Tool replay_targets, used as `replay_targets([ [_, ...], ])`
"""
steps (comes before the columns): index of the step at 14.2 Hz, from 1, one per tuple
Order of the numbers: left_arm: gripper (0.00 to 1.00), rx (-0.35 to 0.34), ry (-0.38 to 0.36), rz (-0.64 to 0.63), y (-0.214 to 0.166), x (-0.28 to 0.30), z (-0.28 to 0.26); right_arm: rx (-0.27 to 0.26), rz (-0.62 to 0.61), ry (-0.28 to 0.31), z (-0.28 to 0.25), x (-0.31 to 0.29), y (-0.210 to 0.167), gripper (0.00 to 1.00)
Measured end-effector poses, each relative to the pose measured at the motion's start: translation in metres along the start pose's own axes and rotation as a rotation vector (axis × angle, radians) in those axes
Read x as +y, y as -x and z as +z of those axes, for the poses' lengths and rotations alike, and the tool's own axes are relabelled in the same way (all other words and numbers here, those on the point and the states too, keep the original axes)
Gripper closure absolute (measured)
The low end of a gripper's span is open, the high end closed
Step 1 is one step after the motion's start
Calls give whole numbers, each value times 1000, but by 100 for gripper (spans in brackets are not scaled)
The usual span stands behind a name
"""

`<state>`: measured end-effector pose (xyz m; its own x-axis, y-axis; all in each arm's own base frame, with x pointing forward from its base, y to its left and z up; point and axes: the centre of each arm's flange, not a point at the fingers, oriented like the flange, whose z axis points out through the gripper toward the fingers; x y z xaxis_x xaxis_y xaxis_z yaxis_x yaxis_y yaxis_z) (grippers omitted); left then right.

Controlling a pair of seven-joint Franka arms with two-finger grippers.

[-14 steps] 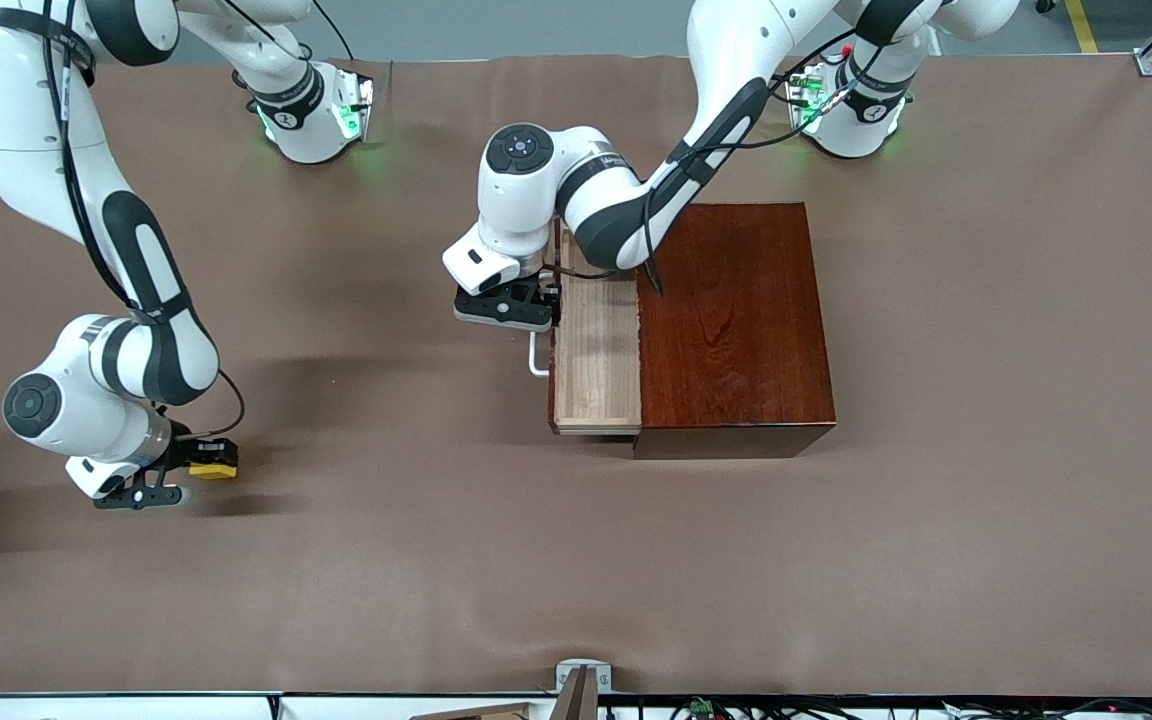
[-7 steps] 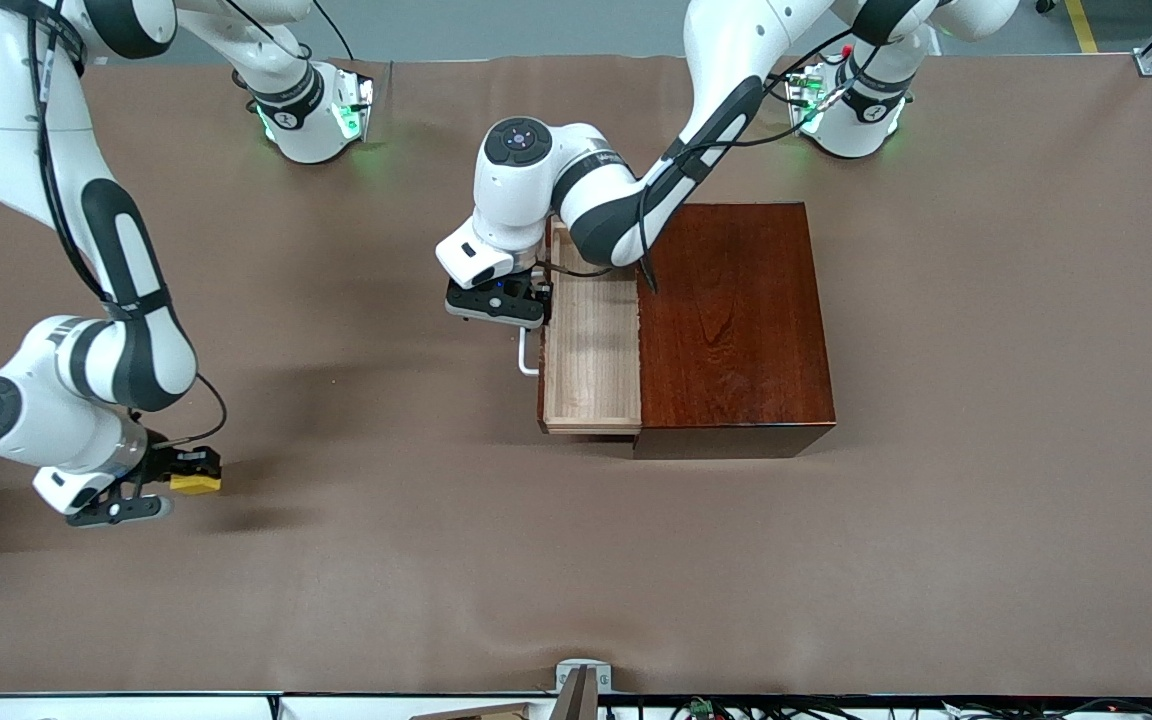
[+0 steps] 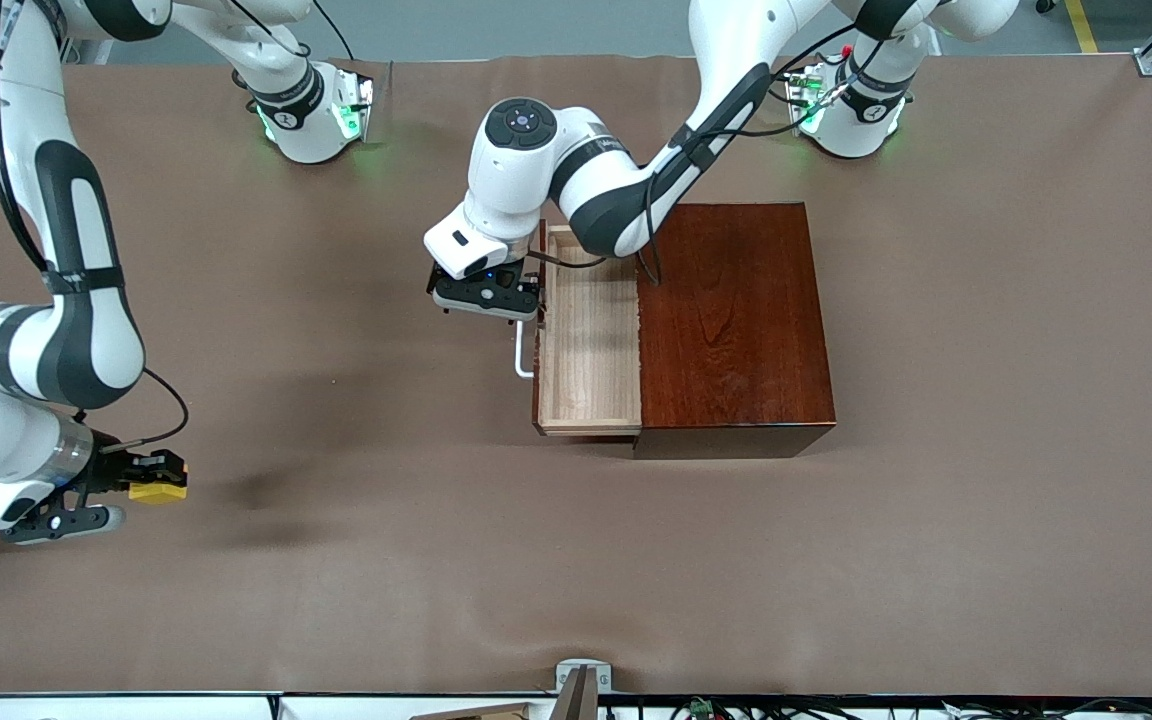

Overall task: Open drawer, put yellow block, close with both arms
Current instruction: 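Pull the drawer open with the left gripper while the right gripper grasps the cube, then carry the yellow cube over the open drawer with the right gripper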

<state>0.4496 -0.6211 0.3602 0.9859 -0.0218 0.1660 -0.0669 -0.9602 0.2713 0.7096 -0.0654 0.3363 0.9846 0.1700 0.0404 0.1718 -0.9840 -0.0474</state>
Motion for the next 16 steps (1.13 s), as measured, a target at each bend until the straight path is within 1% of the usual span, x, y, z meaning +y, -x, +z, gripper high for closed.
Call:
replay_targets([
  [1, 0, -11, -9, -30, -12, -6, -15, -3, -30, -9, -8, -7, 0, 44],
  [3, 0, -24, -31, -104, -45, -29, -70, -8, -88, -28, -24, -25, -1, 44],
  [5, 0, -35, -84, -159, -76, -66, -137, -18, -122, -46, -39, -40, 0, 44],
  [6, 0, -43, -116, -158, -87, -87, -168, -26, -137, -56, -47, -49, 1, 44],
  [7, 0, -55, -147, -136, -97, -109, -194, -33, -152, -67, -56, -59, 2, 44],
  [9, 0, -96, -203, -41, -121, -167, -231, -49, -207, -97, -75, -88, 5, 44],
  [11, 0, -128, -231, 17, -146, -228, -258, -40, -286, -129, -94, -137, 5, 44],
  [14, 0, -134, -249, 40, -162, -293, -288, -15, -411, -162, -115, -212, 7, 44],
  [16, 0, -138, -264, 28, -163, -326, -306, -7, -559, -187, -115, -249, 10, 44],
])
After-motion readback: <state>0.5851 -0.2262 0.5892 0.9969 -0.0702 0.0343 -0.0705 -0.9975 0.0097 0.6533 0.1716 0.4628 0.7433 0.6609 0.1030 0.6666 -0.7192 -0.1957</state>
